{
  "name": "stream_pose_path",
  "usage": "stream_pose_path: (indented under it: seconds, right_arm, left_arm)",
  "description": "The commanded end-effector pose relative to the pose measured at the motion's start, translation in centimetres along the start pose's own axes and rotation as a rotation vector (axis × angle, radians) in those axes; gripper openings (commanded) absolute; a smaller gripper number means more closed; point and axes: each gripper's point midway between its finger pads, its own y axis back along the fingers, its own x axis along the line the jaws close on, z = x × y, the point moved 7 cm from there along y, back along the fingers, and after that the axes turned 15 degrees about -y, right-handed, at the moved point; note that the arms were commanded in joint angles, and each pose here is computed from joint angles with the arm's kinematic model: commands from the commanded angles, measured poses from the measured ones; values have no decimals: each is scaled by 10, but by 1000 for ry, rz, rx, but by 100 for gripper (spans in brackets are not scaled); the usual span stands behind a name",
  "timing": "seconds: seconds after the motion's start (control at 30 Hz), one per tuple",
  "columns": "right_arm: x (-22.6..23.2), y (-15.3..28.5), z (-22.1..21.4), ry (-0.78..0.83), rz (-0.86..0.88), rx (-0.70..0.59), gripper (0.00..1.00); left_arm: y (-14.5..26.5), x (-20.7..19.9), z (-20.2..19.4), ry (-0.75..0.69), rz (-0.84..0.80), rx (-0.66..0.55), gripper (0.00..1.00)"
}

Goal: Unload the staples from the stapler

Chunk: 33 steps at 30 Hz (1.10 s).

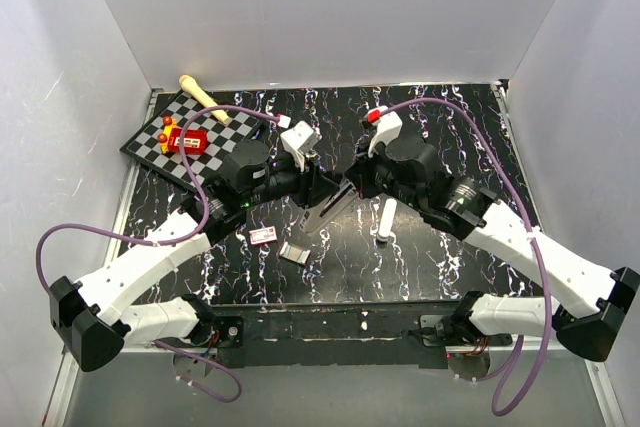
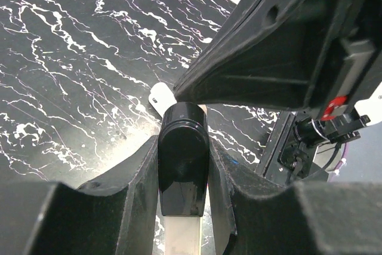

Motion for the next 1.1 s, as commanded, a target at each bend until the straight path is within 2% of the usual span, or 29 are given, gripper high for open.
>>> stream_pose_path:
  seconds: [0.0,0.43,0.77,1.07]
  right_arm:
    - [6,-11,5,-52,18,-67,1]
    - [-10,-40,-35,-94,-11,-1,1]
    - [-33,-51,-67,-138,-30,-18,1]
    - [-32,-72,-91,-218,71,-26,1]
  left_arm:
    - [6,5,33,-12,47,-142,0]
    - [10,10,48,5,112,-224,0]
    - [19,25,67,78,281,-326,0]
    - [2,36,62,122,346,-346,0]
